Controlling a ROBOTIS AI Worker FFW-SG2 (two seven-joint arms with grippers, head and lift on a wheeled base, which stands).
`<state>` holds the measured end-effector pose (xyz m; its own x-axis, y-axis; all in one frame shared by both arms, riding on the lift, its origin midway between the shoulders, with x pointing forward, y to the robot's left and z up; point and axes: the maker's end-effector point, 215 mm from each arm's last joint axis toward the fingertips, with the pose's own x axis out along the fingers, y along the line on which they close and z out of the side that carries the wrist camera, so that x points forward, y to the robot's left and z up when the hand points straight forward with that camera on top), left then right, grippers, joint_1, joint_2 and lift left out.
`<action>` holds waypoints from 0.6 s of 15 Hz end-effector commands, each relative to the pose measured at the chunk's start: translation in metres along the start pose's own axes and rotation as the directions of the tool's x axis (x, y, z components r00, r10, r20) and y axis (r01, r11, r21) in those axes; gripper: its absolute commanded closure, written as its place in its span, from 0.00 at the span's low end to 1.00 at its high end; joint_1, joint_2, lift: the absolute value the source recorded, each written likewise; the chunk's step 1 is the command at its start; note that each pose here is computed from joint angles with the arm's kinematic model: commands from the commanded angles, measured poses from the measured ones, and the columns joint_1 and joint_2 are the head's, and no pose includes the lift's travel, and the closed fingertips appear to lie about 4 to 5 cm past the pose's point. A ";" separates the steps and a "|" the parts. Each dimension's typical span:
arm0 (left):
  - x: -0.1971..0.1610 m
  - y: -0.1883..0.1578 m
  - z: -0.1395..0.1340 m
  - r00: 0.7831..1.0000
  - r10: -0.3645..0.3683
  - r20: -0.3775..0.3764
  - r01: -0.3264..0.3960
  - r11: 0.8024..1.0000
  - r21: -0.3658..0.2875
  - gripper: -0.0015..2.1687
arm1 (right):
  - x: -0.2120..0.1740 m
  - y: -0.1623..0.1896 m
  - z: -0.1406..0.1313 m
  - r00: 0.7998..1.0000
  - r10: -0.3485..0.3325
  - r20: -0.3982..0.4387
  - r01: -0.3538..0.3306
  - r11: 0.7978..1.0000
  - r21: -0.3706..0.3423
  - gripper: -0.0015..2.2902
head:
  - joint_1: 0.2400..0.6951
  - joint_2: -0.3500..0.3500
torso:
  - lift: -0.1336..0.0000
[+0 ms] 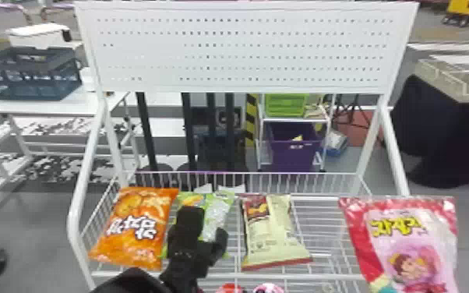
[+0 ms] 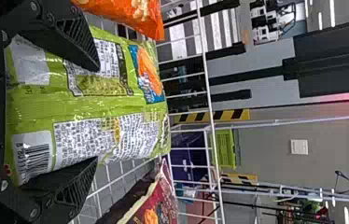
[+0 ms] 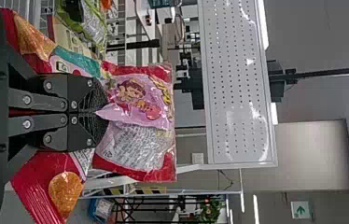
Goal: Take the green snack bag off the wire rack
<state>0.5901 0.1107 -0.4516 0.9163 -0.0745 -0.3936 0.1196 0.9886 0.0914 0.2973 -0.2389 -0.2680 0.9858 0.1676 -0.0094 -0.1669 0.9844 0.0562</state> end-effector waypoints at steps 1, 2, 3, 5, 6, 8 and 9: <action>-0.001 0.002 -0.001 1.000 0.010 -0.006 -0.011 1.000 -0.017 0.58 | 0.001 0.001 0.000 1.000 0.004 -0.002 -0.004 1.000 -0.003 0.97 | 0.57 0.50 | 1.00; -0.003 0.002 0.002 1.000 0.023 0.000 -0.023 1.000 -0.021 0.79 | 0.001 0.001 0.001 1.000 0.004 0.000 -0.004 1.000 -0.003 0.97 | 0.57 0.50 | 1.00; -0.005 0.000 0.005 1.000 0.024 0.007 -0.024 0.999 -0.023 0.86 | 0.001 0.002 0.001 1.000 0.005 0.001 -0.005 1.000 -0.003 0.97 | 0.57 0.50 | 1.00; -0.008 -0.002 0.015 1.000 0.018 0.025 -0.017 0.999 -0.028 0.91 | 0.001 0.002 0.001 1.000 0.006 0.000 -0.006 1.000 -0.004 0.97 | 0.57 0.50 | 1.00; -0.009 -0.003 0.019 0.999 0.019 0.031 -0.018 0.999 -0.028 0.96 | 0.001 0.001 0.001 1.000 0.004 0.001 -0.004 1.000 -0.002 0.97 | 0.57 0.50 | 1.00; -0.017 -0.003 0.021 0.999 0.022 0.043 -0.020 0.999 -0.034 0.97 | 0.001 0.001 0.000 1.000 0.005 0.000 -0.005 1.000 -0.001 0.97 | 0.57 0.50 | 1.00; -0.025 -0.005 0.028 0.998 0.017 0.065 -0.015 0.999 -0.029 0.97 | 0.001 0.001 0.000 1.000 0.003 0.000 -0.003 1.000 -0.001 0.97 | 0.57 0.50 | 1.00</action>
<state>0.5834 0.1060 -0.4261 0.9341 -0.0574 -0.3523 0.0880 0.9936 0.0712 0.2982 -0.2376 -0.2672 0.9852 0.1714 -0.0085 -0.1707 0.9838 0.0551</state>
